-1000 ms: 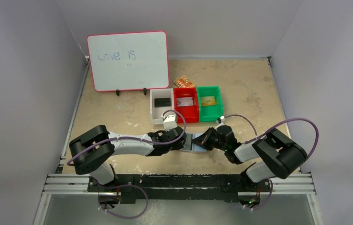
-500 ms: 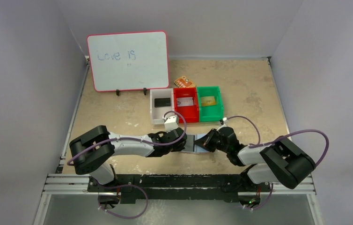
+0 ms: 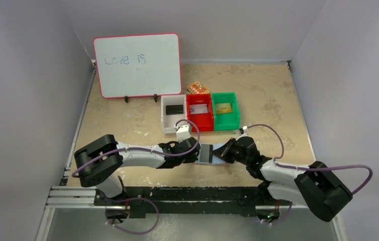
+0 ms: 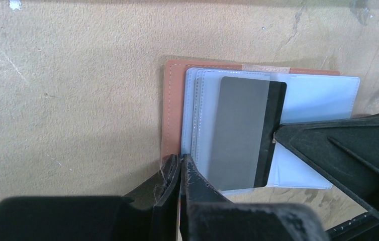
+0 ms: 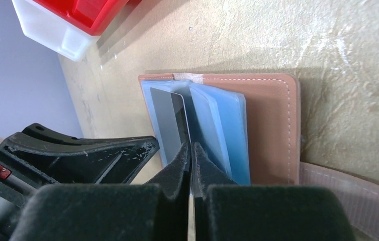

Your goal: Take the credit cards out of the card holder

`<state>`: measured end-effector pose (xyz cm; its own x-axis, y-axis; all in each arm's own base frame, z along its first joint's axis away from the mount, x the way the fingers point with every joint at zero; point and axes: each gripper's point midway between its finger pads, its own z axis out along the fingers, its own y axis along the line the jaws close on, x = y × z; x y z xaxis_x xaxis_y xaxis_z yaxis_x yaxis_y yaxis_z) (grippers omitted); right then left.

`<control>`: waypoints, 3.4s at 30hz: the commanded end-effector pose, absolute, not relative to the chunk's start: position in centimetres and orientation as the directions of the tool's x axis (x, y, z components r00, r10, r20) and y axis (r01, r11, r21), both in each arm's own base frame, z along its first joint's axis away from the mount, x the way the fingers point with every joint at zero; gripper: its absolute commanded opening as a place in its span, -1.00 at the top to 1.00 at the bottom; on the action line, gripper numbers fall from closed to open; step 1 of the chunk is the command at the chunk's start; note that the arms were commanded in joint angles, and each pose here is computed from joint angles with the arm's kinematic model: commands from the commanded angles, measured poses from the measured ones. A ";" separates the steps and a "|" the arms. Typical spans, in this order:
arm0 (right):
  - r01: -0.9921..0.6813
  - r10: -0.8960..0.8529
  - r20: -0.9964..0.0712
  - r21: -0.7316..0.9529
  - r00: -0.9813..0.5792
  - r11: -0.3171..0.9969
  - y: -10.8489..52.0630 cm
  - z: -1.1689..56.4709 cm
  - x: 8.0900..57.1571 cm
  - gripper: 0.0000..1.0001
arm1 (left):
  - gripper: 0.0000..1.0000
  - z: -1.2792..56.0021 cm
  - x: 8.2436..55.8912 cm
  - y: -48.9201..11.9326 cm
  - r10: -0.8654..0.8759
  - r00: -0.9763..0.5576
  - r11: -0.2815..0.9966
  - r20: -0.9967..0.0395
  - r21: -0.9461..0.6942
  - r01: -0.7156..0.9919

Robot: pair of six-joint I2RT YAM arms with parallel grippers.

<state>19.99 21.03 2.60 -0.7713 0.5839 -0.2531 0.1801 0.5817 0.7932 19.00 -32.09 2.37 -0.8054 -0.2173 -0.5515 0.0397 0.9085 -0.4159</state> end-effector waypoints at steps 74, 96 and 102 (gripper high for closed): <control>0.017 0.591 -0.282 0.894 -0.756 0.448 21.4 6.0 18.9 0.34 | 0.91 -0.3 17.8 -33.1 -0.092 -0.852 0.942 -0.515 -0.323 0.094; 0.077 0.579 -0.255 0.871 -0.774 0.486 21.9 5.3 19.8 0.54 | 0.95 0.6 18.0 -32.7 -0.106 -0.843 0.941 -0.528 -0.326 0.086; 0.066 0.570 -0.257 0.872 -0.781 0.485 22.1 5.4 19.9 0.78 | 0.95 0.5 18.0 -32.0 -0.102 -0.838 0.950 -0.536 -0.303 0.078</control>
